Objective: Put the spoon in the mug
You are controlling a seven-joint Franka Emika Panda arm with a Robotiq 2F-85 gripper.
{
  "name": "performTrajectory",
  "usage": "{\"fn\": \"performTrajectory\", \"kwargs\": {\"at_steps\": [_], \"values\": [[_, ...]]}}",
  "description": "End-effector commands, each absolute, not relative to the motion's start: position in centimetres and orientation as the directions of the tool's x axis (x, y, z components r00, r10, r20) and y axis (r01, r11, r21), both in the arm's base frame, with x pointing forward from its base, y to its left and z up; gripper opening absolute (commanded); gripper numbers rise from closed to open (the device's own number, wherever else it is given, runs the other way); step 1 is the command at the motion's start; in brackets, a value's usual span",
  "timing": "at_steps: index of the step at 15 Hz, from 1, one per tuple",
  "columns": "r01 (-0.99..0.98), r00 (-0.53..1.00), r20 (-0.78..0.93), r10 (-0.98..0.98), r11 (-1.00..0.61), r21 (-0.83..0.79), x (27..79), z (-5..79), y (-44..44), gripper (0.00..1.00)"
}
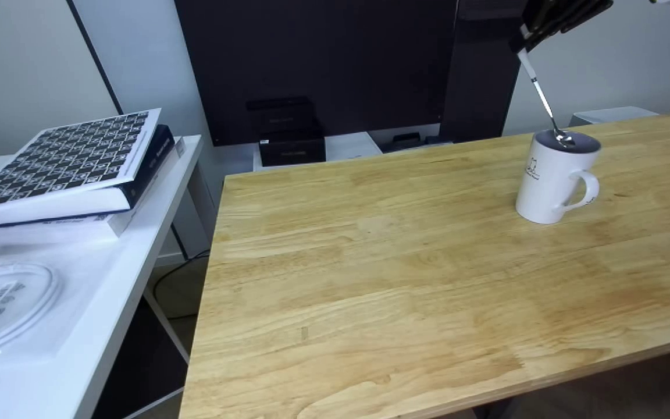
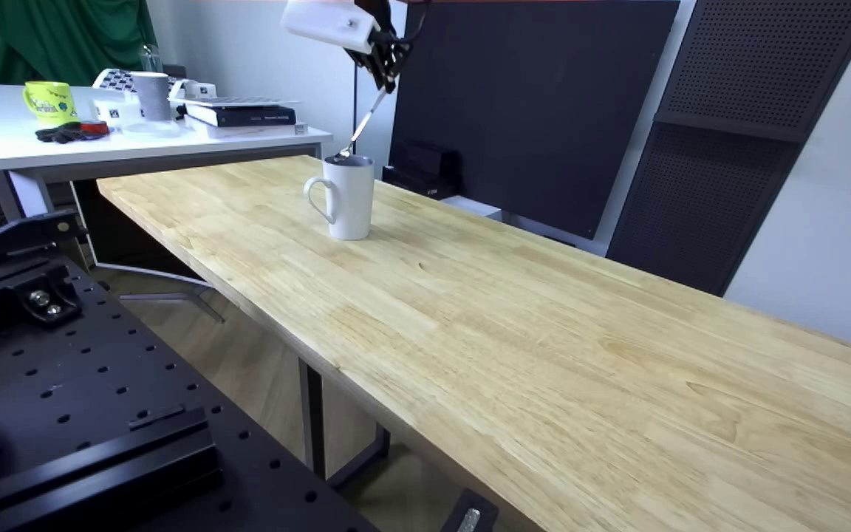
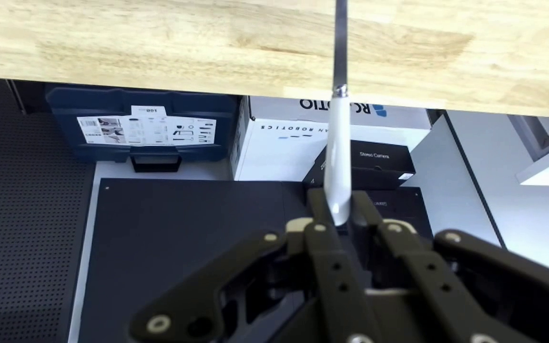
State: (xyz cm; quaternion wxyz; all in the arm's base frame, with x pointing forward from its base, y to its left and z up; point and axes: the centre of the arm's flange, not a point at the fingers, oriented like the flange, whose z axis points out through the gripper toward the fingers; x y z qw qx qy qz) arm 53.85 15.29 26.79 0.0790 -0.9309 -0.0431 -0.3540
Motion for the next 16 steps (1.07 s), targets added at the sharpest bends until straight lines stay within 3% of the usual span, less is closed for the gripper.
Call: {"fn": "performTrajectory", "kwargs": {"at_steps": [1, 16], "values": [[0.122, 0.746, 0.666, 0.004, -0.984, -0.131, 52.7, 24.4, 14.9, 0.04], [0.105, 0.744, 0.668, 0.006, -0.989, -0.108, 51.9, 23.2, 14.6, 0.04]]}}
